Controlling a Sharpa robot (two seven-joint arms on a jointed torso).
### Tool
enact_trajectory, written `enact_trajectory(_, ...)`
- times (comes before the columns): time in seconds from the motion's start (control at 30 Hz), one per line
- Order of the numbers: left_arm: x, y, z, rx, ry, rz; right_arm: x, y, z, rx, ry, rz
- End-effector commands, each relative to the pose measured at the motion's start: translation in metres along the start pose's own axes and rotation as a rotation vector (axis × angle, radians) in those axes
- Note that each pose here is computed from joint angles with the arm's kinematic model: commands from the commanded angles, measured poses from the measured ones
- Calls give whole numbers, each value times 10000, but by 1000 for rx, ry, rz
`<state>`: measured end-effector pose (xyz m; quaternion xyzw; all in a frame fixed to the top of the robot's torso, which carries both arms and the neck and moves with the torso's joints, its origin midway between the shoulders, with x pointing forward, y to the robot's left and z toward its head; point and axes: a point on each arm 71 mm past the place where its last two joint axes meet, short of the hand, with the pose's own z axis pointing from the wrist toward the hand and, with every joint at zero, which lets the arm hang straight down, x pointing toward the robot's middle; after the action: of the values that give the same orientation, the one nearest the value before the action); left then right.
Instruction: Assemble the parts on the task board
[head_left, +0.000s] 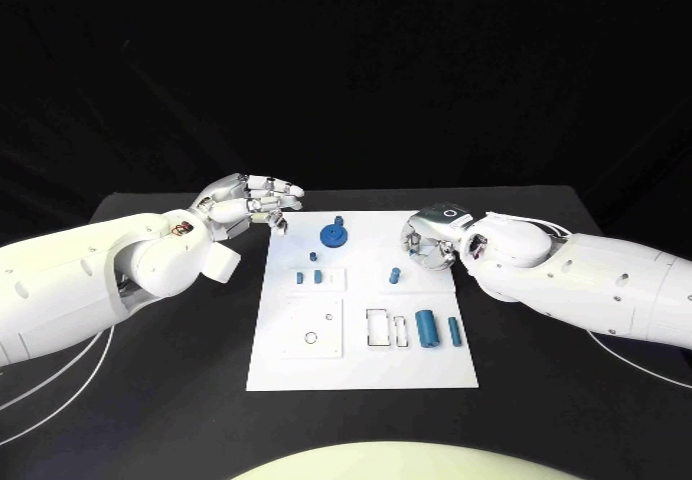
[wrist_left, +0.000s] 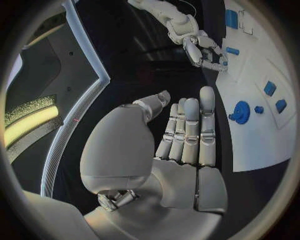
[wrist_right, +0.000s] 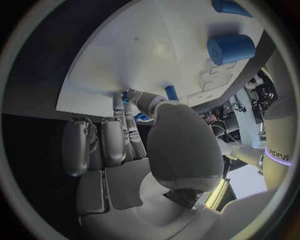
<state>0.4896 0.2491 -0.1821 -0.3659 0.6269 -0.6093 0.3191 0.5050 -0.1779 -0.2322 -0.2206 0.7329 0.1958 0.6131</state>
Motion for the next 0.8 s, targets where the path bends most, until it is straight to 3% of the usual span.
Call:
enact_trajectory(0.03,22,-14,4,6,19,-8,135,51,-8,-4,46,-16)
enact_trajectory(0.8,25,-14,5,5,22,0,64,86,-39,18,-92,-34)
